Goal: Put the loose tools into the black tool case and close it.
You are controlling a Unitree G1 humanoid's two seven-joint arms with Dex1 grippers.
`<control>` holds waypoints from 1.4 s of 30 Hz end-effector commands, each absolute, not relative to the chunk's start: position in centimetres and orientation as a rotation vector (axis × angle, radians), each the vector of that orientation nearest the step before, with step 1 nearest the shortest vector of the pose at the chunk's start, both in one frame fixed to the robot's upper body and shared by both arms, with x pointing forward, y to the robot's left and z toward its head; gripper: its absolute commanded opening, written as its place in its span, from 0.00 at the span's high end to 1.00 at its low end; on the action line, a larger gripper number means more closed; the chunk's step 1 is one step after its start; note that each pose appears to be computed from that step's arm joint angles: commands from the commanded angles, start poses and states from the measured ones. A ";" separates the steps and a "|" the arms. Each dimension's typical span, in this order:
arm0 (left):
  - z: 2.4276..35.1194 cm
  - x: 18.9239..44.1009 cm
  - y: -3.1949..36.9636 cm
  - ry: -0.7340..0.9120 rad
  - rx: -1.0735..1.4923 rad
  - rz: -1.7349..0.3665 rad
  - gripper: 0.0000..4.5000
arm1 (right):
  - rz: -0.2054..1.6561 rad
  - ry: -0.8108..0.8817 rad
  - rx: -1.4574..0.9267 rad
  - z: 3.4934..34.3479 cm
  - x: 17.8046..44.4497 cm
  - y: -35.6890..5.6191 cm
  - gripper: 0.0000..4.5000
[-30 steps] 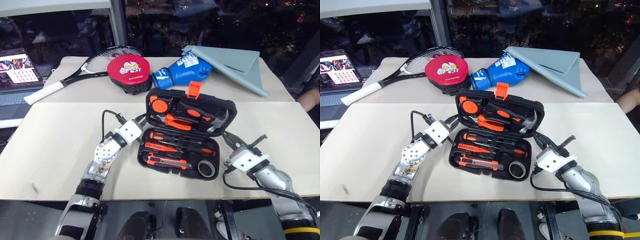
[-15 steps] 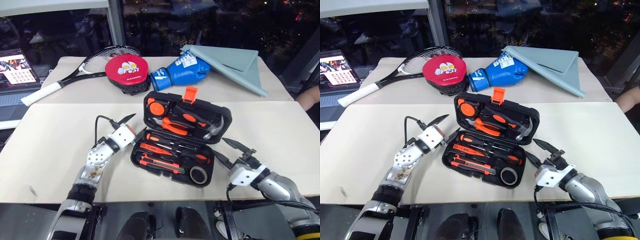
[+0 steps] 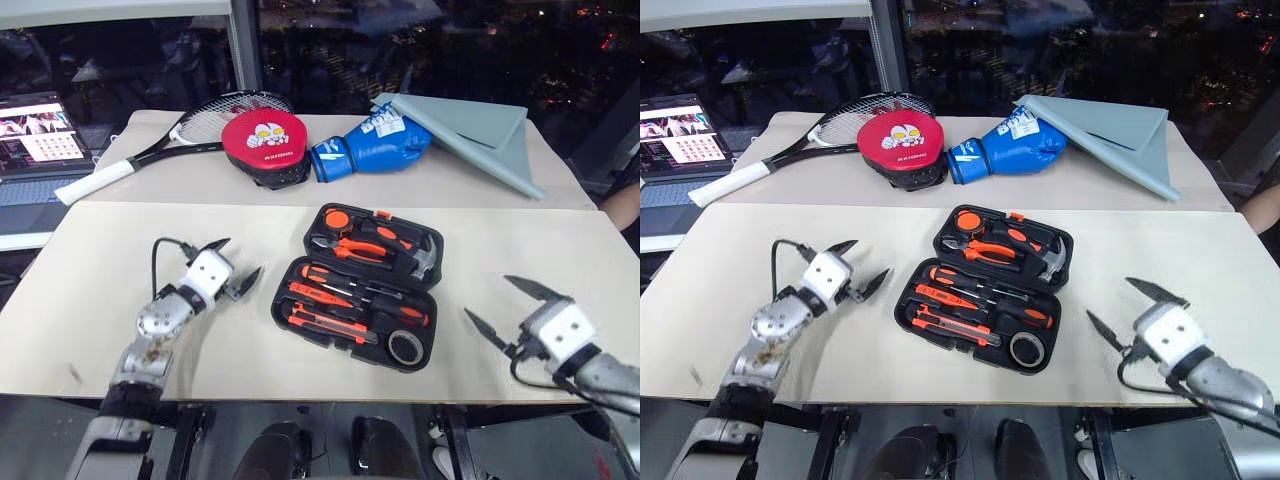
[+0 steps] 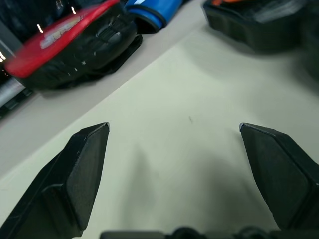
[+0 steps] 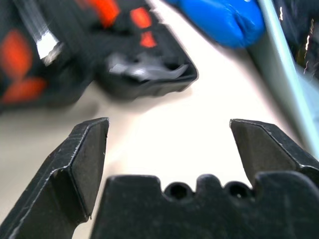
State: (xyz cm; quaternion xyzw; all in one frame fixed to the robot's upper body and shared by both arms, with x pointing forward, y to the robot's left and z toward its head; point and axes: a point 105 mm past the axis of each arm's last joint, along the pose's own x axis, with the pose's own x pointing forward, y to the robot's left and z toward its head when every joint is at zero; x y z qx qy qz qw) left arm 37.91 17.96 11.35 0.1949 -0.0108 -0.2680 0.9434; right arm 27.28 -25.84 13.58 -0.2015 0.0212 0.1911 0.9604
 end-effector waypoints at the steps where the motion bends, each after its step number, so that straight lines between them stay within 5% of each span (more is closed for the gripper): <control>1: 12.8 39.2 16.2 0.125 0.197 -0.661 0.00 | 0.336 0.110 -0.173 15.7 28.6 -25.9 0.00; 6: 14.2 40.3 13.5 0.423 -0.038 -0.812 0.00 | 0.362 0.314 0.109 15.8 30.2 -24.3 0.00; 17: 15.6 41.4 8.7 0.616 -0.148 -0.919 0.00 | 0.373 0.546 0.257 14.6 32.0 -23.1 0.00; 23: 15.0 41.3 7.9 0.651 -0.150 -0.943 0.00 | 0.404 0.562 0.270 14.4 32.3 -22.5 0.37; 31: 15.3 41.5 7.6 0.655 -0.183 -0.944 0.65 | 0.458 0.575 0.246 14.1 32.1 -21.6 0.98; 35: 16.1 41.3 7.7 0.652 -0.211 -0.970 0.96 | 0.460 0.577 0.239 14.0 32.2 -21.5 1.00; 42: 16.3 41.4 7.6 0.649 -0.177 -0.976 0.99 | 0.477 0.570 0.212 13.7 32.2 -21.2 1.00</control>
